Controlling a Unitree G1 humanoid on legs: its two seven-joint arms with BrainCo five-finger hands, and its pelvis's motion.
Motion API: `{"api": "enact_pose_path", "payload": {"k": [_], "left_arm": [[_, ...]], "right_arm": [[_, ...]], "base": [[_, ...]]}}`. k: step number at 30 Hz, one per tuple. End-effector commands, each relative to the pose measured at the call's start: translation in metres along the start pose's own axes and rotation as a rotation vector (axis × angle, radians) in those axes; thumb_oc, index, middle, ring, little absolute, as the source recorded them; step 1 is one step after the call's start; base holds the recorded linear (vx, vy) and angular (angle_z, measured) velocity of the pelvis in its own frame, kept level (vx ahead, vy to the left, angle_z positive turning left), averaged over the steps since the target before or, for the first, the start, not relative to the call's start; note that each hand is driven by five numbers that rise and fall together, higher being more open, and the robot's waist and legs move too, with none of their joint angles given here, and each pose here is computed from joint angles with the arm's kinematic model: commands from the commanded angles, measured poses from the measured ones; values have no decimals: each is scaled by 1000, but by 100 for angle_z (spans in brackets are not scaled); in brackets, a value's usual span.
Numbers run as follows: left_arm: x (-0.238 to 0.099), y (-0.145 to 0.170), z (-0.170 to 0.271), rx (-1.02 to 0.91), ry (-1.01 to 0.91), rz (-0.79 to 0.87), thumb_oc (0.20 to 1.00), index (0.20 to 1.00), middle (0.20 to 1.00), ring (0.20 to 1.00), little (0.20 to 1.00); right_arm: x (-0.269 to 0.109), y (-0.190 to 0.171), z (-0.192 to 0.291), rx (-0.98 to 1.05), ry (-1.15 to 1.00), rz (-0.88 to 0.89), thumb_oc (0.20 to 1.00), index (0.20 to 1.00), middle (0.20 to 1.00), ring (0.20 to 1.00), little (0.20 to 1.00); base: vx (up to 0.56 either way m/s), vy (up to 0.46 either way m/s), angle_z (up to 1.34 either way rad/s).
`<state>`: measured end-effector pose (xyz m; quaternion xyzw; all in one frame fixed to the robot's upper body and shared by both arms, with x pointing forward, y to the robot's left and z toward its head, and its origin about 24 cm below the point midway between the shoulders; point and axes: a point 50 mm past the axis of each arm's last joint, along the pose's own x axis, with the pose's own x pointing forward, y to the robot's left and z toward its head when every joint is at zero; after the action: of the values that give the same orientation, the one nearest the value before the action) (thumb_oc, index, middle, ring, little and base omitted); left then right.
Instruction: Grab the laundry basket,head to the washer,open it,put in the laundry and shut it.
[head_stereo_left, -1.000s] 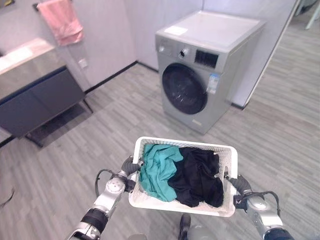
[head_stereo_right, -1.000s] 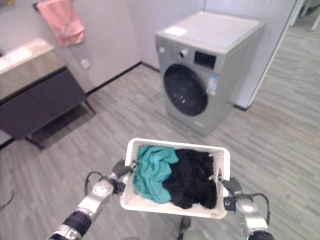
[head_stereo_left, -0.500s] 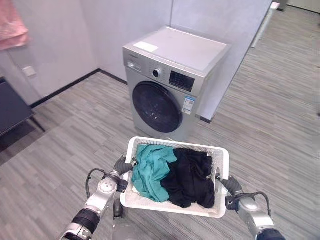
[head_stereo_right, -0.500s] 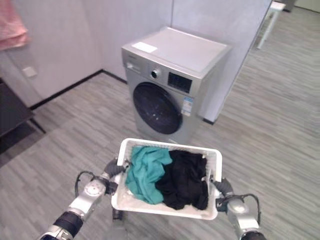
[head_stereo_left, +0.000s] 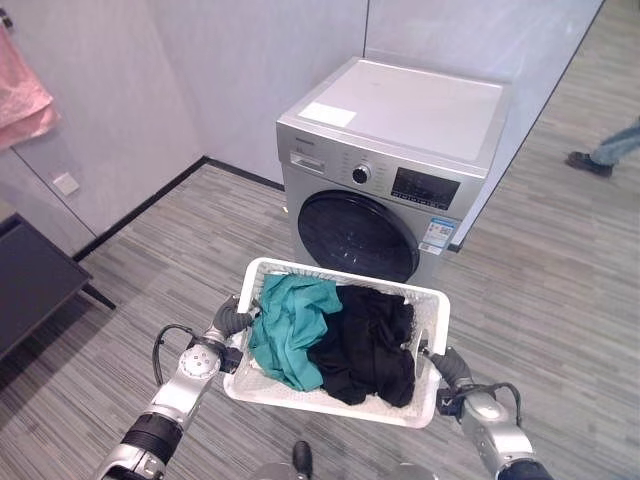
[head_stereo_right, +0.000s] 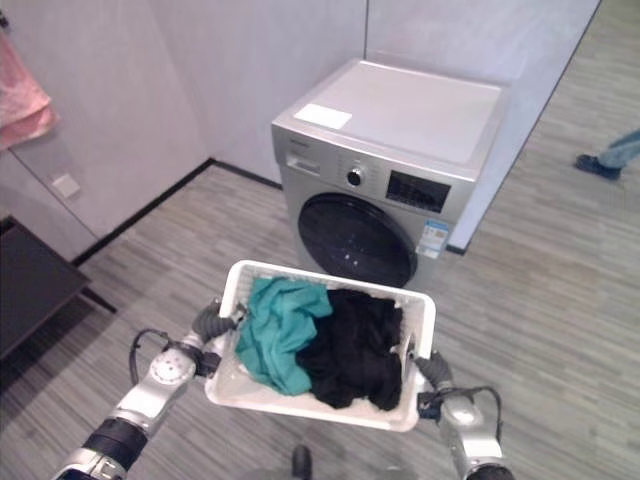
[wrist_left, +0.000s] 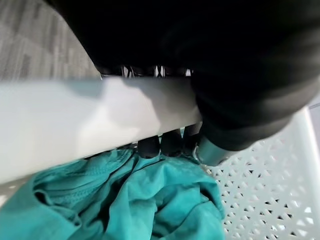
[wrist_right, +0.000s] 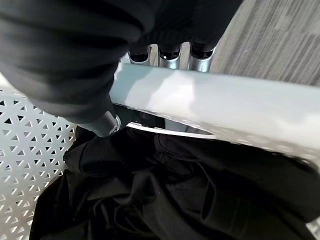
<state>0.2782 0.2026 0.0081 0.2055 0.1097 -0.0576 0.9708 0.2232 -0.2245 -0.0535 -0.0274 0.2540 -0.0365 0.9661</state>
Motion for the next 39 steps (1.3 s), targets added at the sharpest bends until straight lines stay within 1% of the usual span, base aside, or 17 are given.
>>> {"api": "enact_pose_path", "payload": {"k": [1,6,14,18,24,26,30,36,39], "left_arm": [[0,50,19,60,-101,170,200,200,200,200,200],[5,47,22,34,-108,178,200,200,200,200,200],[13,20,17,-8,-93,133,200,200,200,200,200],[17,18,25,-43,-121,144,200,200,200,200,200],[15,17,20,-82,-109,155,200,200,200,200,200],[9,20,15,-87,-99,169,200,200,200,200,200],[5,27,15,-65,-112,192,200,200,200,200,200],[-8,48,28,15,-197,265,200,200,200,200,200],[-26,67,39,59,-275,331,200,200,200,200,200]], "right_arm": [[-2,-41,54,-4,-250,-96,200,200,200,200,200],[-5,-43,45,-10,-227,-105,200,200,200,200,200],[-16,-50,25,21,-178,-118,200,200,200,200,200],[-18,-56,32,21,-205,-124,200,200,200,200,200],[-15,-52,21,-4,-143,-95,200,200,200,200,200],[-14,-43,13,12,-108,-44,200,200,200,200,200],[-17,-43,11,-10,-107,-31,200,200,200,200,200],[-36,-55,37,-26,-255,-47,200,200,200,200,200],[-50,-64,56,-51,-355,-57,200,200,200,200,200]], "base": [[226,101,-28],[220,16,-15],[219,-83,5],[64,-176,3],[79,-51,0],[121,76,-39],[87,83,-51],[90,158,-29],[81,191,0]]}}
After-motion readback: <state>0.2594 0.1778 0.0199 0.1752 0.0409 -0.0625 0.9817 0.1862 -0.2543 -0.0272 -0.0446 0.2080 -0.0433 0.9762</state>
